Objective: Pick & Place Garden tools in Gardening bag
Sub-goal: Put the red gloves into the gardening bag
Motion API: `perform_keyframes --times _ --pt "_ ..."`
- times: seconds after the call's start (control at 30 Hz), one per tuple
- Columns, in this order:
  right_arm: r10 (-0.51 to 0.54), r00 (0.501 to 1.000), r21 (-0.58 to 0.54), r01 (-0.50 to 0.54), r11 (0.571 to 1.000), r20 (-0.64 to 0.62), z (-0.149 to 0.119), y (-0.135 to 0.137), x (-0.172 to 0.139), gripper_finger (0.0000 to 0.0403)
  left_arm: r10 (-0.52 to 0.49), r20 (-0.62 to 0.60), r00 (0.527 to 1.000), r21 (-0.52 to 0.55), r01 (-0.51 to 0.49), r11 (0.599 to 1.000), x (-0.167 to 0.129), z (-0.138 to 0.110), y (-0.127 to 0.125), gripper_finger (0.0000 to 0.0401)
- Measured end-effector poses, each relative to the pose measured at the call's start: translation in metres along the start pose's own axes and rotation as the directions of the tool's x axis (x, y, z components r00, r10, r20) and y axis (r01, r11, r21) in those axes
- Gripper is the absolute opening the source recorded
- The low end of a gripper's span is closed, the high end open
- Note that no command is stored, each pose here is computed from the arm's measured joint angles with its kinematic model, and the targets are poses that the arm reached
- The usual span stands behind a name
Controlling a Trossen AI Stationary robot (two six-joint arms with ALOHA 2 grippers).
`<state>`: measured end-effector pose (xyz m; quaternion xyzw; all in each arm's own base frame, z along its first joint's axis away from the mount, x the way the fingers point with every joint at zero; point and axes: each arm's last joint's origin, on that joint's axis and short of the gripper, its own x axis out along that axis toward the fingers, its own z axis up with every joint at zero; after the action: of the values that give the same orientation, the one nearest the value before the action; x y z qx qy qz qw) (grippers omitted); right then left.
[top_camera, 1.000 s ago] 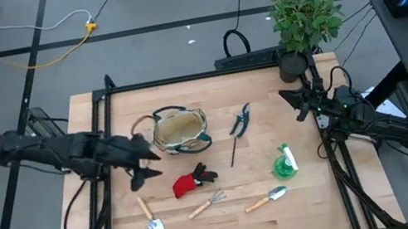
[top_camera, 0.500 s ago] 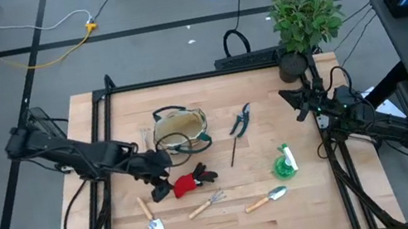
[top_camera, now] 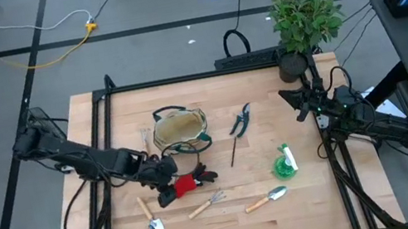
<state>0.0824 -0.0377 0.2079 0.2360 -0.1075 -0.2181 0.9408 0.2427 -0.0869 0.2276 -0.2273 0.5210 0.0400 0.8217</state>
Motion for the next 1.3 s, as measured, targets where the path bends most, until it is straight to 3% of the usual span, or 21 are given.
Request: perform_keyframes --times 0.37,0.87,1.3 --pt "0.0 1.0 0.0 0.0 1.0 0.0 0.0 0.0 0.0 0.0004 0.108 0.028 0.994 -0.01 -0.108 0.994 0.028 -0.006 -0.01 0.026" --pt "0.0 1.0 0.0 0.0 1.0 0.0 0.0 0.0 0.0 0.0004 0.141 0.07 0.988 -0.088 -0.135 0.987 0.031 -0.004 -0.009 0.0351" --pt "-0.003 1.0 0.0 0.003 1.0 -0.006 -0.001 0.0 0.0 0.0004 0.196 -0.001 0.981 -0.105 -0.195 0.975 0.055 -0.01 -0.008 0.0365"
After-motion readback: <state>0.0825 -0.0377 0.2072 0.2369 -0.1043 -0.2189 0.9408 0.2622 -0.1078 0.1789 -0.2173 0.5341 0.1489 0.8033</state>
